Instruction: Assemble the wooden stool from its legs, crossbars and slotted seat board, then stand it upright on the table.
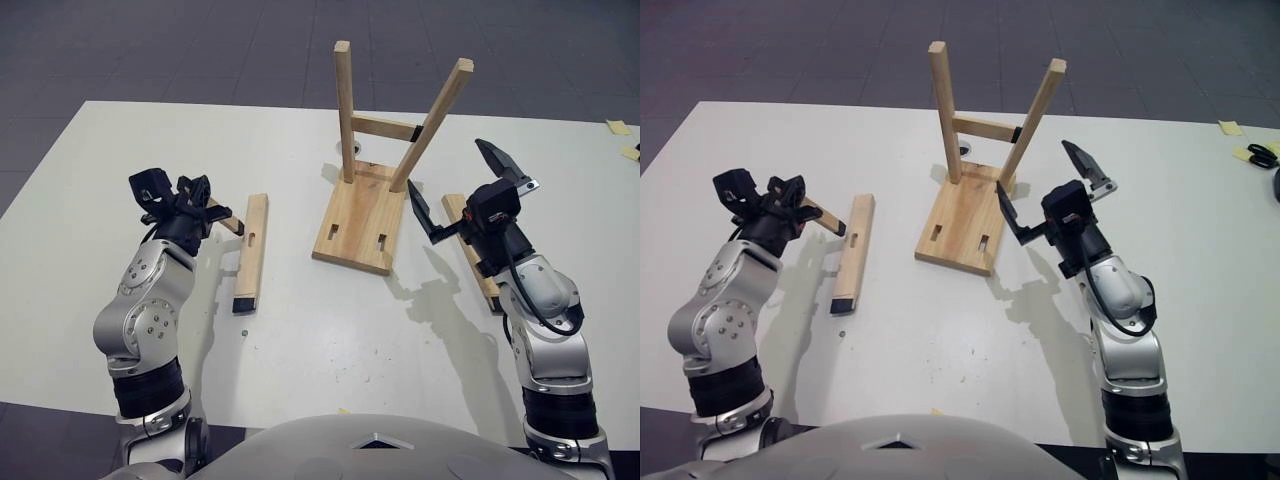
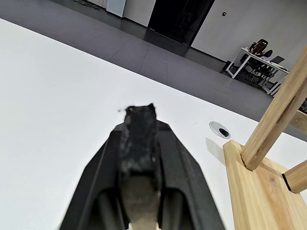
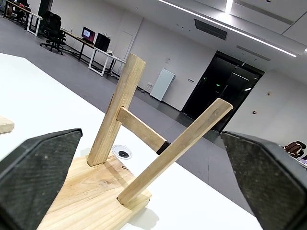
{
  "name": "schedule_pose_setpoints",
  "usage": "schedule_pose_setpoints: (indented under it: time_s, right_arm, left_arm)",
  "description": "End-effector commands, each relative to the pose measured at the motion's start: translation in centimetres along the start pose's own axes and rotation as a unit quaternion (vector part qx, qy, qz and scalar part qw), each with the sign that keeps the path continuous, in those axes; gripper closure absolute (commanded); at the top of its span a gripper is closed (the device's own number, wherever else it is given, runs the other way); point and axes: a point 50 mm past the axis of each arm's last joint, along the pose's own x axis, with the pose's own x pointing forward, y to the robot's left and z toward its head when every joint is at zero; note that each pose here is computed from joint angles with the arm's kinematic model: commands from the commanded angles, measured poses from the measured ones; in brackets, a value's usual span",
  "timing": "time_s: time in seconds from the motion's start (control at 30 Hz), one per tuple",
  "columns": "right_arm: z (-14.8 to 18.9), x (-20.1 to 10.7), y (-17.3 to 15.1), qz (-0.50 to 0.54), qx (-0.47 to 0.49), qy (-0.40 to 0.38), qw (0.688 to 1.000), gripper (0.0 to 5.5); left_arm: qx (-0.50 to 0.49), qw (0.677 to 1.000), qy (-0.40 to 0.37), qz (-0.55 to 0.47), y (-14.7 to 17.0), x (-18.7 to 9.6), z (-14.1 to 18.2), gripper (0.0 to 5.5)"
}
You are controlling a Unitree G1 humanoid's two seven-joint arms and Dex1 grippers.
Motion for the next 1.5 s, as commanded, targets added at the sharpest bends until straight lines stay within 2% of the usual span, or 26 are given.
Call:
schedule_pose_setpoints:
  time_s: [0.03, 0.4, 1.03, 1.23, 1.5]
  right_arm:
    - [0.0, 0.2, 0.1, 0.004, -0.003, -0.001, 1.000, 0.10]
    - [0.0, 0.2, 0.0, 0.005, -0.004, -0.001, 1.000, 0.10]
    - [0.2, 0.4, 0.3, 0.011, -0.001, -0.005, 1.000, 0.10]
    - [0.3, 0.5, 0.4, 0.012, 0.001, -0.008, 1.000, 0.10]
    - [0.5, 0.6, 0.3, 0.012, 0.001, -0.012, 1.000, 0.10]
  left_arm:
    - [-0.012, 1.000, 0.020, -0.010, -0.7, -0.4, -0.8, 5.08]
    - [-0.001, 0.999, 0.039, 0.008, 0.1, -0.5, -2.3, 5.08]
    - [0.045, 0.999, 0.028, -0.008, 0.5, 0.8, -2.5, 5.08]
    - [0.088, 0.992, 0.069, -0.056, 0.3, 0.9, -4.2, 5.08]
    - [0.142, 0.977, 0.139, -0.080, 2.5, -0.9, -7.8, 5.08]
